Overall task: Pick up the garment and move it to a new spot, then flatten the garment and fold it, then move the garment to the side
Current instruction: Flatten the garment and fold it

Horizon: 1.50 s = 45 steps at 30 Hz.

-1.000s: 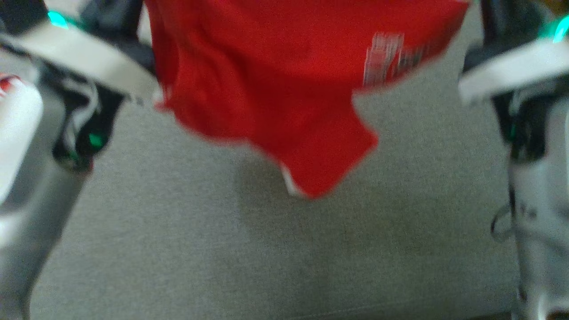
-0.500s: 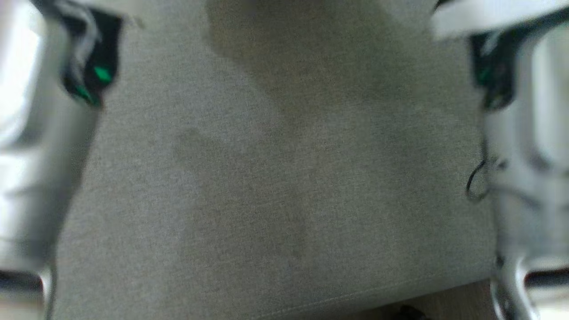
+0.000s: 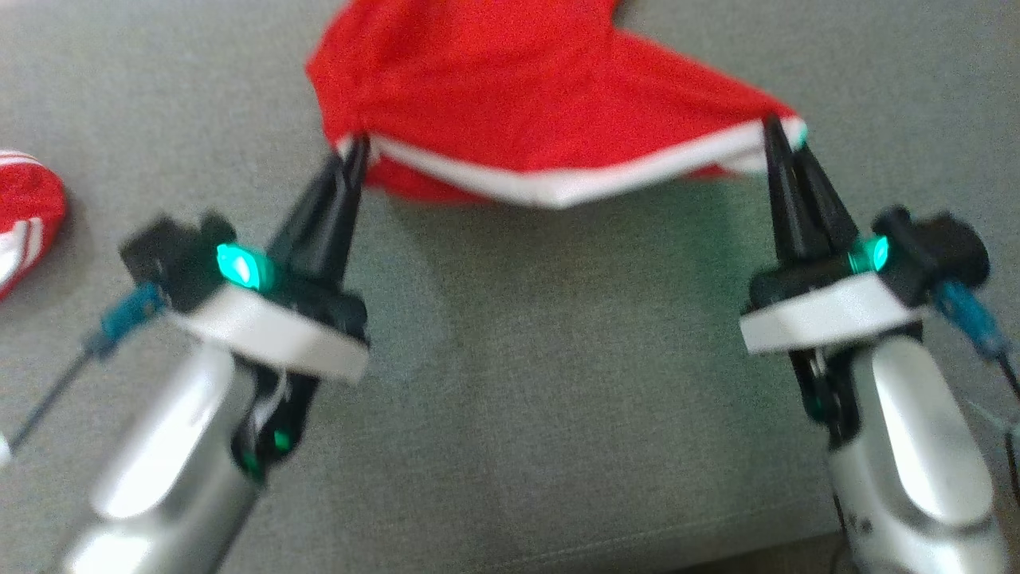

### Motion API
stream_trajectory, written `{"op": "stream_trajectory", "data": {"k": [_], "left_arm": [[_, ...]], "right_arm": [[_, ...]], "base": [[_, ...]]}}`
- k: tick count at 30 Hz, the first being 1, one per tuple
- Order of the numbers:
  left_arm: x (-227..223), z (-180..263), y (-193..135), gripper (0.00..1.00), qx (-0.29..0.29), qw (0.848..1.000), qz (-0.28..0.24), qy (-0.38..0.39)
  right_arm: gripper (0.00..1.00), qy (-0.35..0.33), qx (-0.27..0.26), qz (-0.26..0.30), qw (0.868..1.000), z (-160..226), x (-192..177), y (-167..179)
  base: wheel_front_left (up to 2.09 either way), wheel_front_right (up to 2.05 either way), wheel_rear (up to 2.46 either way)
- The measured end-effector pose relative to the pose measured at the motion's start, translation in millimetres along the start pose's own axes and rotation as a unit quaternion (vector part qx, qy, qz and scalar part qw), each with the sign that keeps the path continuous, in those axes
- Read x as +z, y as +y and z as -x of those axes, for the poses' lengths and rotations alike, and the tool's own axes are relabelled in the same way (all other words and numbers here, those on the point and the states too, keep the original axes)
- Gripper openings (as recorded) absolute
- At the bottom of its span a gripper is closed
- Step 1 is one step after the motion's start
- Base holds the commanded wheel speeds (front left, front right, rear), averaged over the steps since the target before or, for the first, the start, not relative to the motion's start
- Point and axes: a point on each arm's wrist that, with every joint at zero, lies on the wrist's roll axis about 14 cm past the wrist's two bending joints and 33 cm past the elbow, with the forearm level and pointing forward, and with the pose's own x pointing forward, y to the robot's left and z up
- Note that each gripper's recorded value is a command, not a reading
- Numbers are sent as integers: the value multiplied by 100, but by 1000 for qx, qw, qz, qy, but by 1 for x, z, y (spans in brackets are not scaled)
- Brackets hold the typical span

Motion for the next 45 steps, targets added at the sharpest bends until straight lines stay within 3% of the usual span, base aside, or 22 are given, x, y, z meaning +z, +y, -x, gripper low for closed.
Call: {"op": "stream_trajectory", "data": {"k": [10,19,25,30,40,45], "left_arm": [[-21,74,-55,0,18,999,35,18],[-47,114,-73,0,57,992,98,57],[-69,115,-66,0,89,981,150,81],[-75,94,-55,0,97,972,194,86],[-71,50,9,0,146,961,223,72],[-71,49,37,0,183,955,225,65]], "right_arm": [[0,-2,-55,-10,998,90,18,-12],[0,22,-60,-14,998,113,23,-9],[0,48,-39,-17,998,87,12,-1],[0,57,-15,7,998,39,7,-5],[0,99,56,63,992,-70,-16,6],[0,135,99,74,983,-98,-40,31]], "base": [[0,0,0],[0,0,0],[0,0,0],[0,0,0],[0,0,0],[0,0,0]]}}
